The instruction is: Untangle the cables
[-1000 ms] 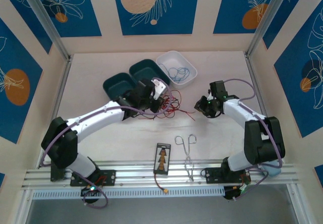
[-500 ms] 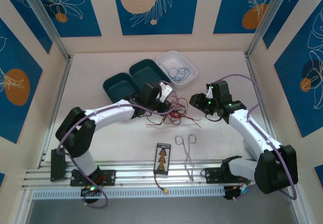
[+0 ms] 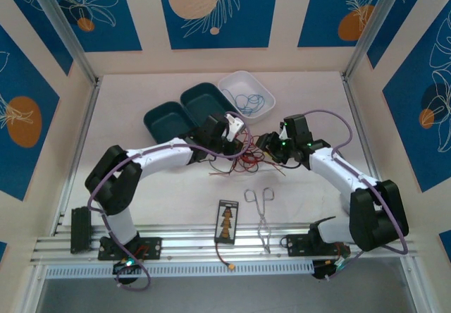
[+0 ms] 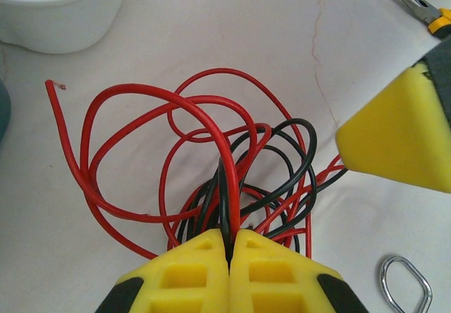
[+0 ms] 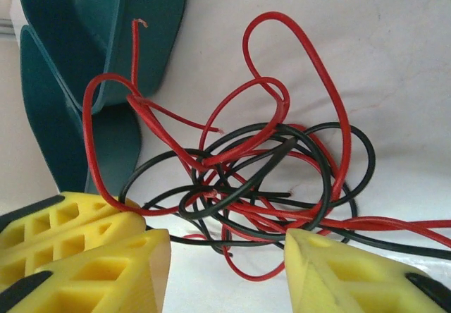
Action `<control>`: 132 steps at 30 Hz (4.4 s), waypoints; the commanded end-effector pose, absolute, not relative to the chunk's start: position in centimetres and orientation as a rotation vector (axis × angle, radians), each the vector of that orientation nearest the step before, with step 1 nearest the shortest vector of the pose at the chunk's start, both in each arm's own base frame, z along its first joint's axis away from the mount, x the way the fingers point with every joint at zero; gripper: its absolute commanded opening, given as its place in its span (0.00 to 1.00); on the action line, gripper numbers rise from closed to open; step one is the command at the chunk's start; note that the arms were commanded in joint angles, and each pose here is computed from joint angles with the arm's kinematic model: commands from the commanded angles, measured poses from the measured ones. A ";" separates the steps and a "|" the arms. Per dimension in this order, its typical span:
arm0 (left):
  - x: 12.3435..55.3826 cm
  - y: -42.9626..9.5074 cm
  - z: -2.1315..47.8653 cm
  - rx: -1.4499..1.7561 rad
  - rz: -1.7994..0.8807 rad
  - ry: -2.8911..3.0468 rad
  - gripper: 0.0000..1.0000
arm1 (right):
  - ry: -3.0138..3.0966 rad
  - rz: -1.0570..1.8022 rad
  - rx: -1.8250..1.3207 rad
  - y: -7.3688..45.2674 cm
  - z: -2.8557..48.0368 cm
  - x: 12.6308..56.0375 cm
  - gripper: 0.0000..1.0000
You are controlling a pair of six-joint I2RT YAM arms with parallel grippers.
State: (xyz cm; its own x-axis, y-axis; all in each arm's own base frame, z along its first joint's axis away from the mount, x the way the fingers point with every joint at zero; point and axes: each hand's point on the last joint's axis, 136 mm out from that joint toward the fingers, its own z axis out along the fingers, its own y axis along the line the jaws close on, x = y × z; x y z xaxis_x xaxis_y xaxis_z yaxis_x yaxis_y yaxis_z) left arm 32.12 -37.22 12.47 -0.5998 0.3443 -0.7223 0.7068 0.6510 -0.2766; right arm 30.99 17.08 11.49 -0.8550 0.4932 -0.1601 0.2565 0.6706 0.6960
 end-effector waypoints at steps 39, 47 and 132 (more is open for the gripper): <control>33.1 -38.3 12.1 0.796 -0.733 2.213 0.00 | 2.396 0.743 0.650 8.8 17.2 30.4 0.00; 33.4 -38.2 11.6 0.786 -0.719 2.219 0.00 | 2.349 0.674 0.614 6.3 20.3 29.9 0.00; 29.5 -9.1 21.1 -0.207 -0.225 2.050 1.00 | 2.246 0.881 -0.569 36.8 26.7 47.7 0.00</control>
State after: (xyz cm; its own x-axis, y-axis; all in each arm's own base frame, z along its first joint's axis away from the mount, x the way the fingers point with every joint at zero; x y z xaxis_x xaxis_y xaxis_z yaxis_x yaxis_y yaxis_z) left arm 29.60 -9.31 21.56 -0.4574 -0.2192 -0.8618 -0.0434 0.9735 -0.2246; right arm 48.35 36.21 28.28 -0.6667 -0.1290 -0.7341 -0.5816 0.7059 0.4042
